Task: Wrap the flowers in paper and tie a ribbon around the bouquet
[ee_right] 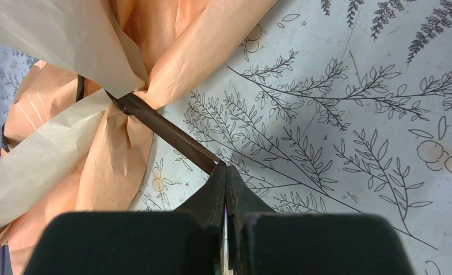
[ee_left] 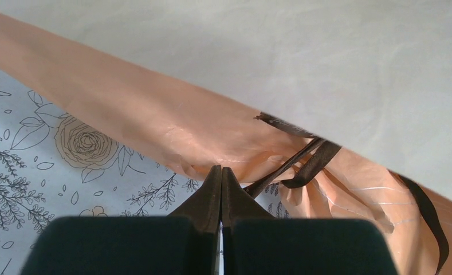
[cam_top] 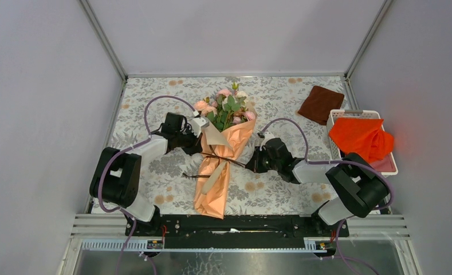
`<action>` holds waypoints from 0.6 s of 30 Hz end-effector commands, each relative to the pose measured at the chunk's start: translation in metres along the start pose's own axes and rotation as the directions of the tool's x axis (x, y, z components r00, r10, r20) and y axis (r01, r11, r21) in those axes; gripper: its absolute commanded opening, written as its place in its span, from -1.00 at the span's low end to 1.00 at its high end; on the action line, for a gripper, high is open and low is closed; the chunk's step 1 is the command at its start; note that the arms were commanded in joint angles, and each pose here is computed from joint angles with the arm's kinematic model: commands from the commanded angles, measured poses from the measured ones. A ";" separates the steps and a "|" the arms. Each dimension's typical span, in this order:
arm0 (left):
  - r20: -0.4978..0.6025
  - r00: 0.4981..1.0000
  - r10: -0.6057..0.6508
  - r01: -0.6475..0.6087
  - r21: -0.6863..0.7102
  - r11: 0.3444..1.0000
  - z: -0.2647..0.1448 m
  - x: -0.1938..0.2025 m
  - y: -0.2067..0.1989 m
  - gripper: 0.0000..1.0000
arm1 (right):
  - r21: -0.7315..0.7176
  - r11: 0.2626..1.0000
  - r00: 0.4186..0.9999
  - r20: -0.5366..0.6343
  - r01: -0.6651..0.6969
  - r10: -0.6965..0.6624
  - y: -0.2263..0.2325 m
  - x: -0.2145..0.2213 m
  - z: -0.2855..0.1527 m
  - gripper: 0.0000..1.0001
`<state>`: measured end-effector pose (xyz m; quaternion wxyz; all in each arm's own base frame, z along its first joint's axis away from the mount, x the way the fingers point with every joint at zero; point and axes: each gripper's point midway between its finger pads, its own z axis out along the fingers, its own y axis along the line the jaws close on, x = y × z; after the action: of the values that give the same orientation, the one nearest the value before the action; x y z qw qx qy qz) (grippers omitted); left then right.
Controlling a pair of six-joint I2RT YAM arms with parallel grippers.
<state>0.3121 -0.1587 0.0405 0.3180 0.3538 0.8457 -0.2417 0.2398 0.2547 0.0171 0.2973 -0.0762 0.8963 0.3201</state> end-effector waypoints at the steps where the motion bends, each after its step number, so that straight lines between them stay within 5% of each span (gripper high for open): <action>1: -0.042 0.999 0.025 -0.028 -0.075 0.997 -0.007 0.013 0.019 -1.00 | 0.081 0.996 0.998 -0.057 -0.023 0.027 -0.026 0.020 -0.001 -1.00; 12: -0.062 0.998 0.031 -0.035 -0.070 0.997 -0.006 0.024 0.015 -1.00 | 0.084 0.996 0.998 -0.051 -0.040 0.045 -0.030 0.018 -0.002 -1.00; 18: -0.059 0.991 0.119 -0.113 0.105 0.988 0.003 0.030 -0.034 -1.00 | -0.017 1.000 0.997 -0.071 -0.002 0.001 -0.005 0.003 0.003 -0.95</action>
<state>0.2950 -0.1608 0.0287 0.3047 0.3828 0.8368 -0.2457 0.2399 0.2561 0.0153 0.2848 -0.0732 0.8954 0.3343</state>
